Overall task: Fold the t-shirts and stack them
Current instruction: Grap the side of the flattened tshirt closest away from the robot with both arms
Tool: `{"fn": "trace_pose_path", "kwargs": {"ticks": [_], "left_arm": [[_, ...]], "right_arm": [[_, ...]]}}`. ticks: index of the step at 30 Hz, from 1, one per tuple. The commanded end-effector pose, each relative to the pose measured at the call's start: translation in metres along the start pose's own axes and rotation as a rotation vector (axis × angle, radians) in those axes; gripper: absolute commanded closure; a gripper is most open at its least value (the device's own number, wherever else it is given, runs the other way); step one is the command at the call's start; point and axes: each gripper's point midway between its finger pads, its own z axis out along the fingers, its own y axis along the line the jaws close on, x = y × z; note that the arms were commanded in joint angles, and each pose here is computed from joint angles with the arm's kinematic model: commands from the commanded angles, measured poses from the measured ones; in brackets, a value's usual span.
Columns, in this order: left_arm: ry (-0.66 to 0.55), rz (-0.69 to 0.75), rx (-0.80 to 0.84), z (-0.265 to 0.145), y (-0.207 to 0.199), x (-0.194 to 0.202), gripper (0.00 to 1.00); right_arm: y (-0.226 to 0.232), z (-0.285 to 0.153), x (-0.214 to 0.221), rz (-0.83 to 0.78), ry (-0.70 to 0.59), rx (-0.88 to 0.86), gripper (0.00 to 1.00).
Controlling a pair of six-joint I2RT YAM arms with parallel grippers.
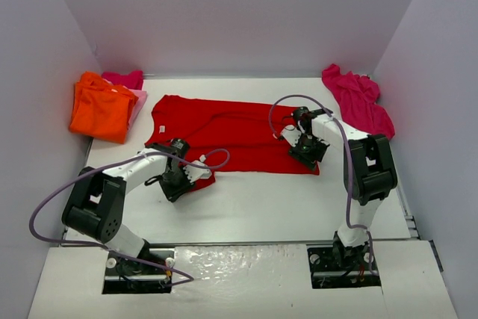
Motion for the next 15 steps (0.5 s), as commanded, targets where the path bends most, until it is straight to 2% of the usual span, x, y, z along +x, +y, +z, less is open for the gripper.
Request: {"fn": "trace_pose_path", "kwargs": {"ticks": [1,9,15], "left_arm": [[-0.074,0.014,-0.106,-0.019,0.014,-0.019,0.65],[-0.101,0.071,-0.218,-0.042,0.009,-0.021,0.58],[-0.034,0.101,-0.221,-0.026,0.014,-0.015,0.57]], "right_arm": [[0.003,-0.009,0.003,0.004,-0.014,0.000,0.55],[0.003,-0.006,-0.002,0.013,-0.015,-0.015,0.55],[0.006,-0.004,-0.005,0.015,-0.013,-0.017,0.55]]}}
